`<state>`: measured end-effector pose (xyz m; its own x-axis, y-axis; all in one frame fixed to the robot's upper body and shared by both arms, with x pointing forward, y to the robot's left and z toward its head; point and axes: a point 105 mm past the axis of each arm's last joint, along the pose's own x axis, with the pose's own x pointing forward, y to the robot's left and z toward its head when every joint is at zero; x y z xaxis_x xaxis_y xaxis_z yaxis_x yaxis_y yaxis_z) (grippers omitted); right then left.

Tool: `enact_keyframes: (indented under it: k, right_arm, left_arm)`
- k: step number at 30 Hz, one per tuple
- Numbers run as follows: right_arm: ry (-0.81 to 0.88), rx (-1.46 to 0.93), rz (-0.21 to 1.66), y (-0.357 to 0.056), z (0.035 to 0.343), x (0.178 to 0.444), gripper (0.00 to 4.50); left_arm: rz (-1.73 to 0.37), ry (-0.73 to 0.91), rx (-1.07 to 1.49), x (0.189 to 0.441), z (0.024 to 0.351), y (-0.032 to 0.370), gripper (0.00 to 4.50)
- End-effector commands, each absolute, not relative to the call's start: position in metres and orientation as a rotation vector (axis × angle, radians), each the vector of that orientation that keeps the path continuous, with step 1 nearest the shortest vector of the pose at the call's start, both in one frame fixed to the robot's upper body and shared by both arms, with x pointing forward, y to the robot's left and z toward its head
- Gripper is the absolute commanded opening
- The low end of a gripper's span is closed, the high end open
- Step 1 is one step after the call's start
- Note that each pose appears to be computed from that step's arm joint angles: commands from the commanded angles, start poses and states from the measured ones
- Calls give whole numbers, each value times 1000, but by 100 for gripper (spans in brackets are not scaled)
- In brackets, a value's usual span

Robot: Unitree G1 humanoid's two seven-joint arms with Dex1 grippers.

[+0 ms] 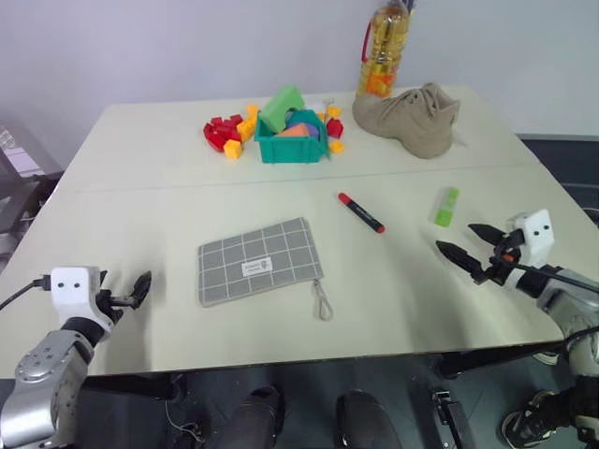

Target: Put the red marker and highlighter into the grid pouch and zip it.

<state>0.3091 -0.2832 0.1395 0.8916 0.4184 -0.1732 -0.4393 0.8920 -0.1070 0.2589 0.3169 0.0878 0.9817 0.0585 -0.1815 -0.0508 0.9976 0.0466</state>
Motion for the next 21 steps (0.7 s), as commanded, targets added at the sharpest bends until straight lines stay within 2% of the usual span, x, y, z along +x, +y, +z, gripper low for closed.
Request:
enact_keyframes:
  k: [1, 10, 15, 18, 21]
  right_arm:
    - [107, -152, 459, -280, 150, 312, 443]
    - [47, -140, 536, -251, 160, 320, 443]
    - [-47, -84, 696, -189, 178, 325, 443]
    - [-71, -64, 758, -158, 182, 332, 357]
    - [-53, -94, 776, -127, 176, 342, 206]
  left_arm:
    - [80, 129, 66, 257, 103, 322, 450]
    - [67, 99, 46, 265, 106, 316, 450]
    - [48, 78, 74, 267, 106, 308, 450]
    - [31, 78, 86, 265, 102, 302, 450]
    - [-1, 76, 101, 264, 100, 295, 450]
